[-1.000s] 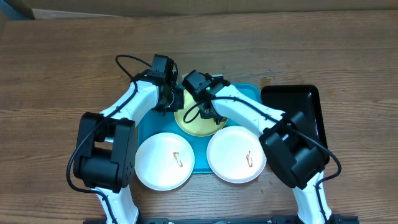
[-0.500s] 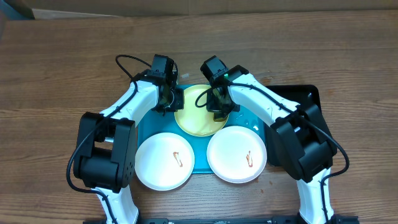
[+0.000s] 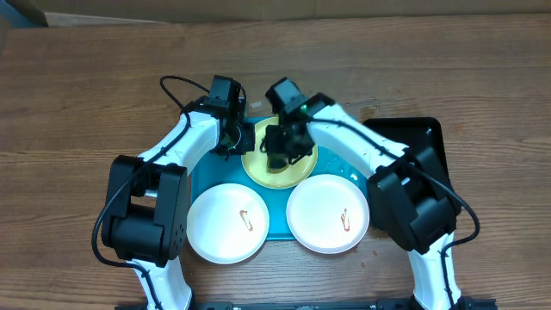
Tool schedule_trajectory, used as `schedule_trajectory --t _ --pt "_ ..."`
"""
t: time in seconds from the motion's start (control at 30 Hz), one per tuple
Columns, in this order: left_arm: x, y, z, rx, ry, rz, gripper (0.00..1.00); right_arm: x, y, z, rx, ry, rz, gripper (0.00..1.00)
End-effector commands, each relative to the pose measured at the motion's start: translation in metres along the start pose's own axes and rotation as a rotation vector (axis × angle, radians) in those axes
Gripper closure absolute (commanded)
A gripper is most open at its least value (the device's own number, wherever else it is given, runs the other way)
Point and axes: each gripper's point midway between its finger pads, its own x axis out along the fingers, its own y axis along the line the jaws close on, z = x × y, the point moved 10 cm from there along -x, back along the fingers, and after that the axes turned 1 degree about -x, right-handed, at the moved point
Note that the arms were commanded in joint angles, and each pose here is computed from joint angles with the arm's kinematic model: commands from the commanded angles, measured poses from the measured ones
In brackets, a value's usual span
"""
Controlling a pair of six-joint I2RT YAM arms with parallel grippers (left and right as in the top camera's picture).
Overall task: Clean dirty plates on tray and stack at the side
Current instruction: 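Scrub the yellow plate with the sponge held in the right gripper, then return the sponge to the black tray and release it with right gripper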
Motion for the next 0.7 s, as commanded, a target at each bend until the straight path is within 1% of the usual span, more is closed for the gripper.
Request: schedule_trajectory --t 0.0,0.17,0.27,0.33,0.5,0.67 --pt "0.004 0.004 0.001 -0.012 -0.006 0.04 0.96 -0.058 -0.003 0.028 -0.031 -0.083 0.101 0.96" --pt "0.004 0.004 0.001 -0.012 -0.006 0.04 0.96 -0.119 -0.029 0.029 -0.078 -0.116 0.057 0.96" --pt "0.004 0.004 0.001 -0.012 -0.006 0.04 0.95 -0.147 -0.065 0.024 -0.001 -0.135 -0.118 0.96" --pt "0.004 0.004 0.001 -0.012 -0.006 0.04 0.95 -0.159 -0.092 0.021 0.066 -0.122 -0.233 0.96" --pt "0.004 0.004 0.001 -0.012 -0.006 0.04 0.94 -0.17 -0.156 0.013 0.228 -0.057 -0.39 0.96" --pt "0.004 0.004 0.001 -0.012 -0.006 0.041 0.94 -0.158 -0.202 -0.001 0.337 0.013 -0.43 0.96"
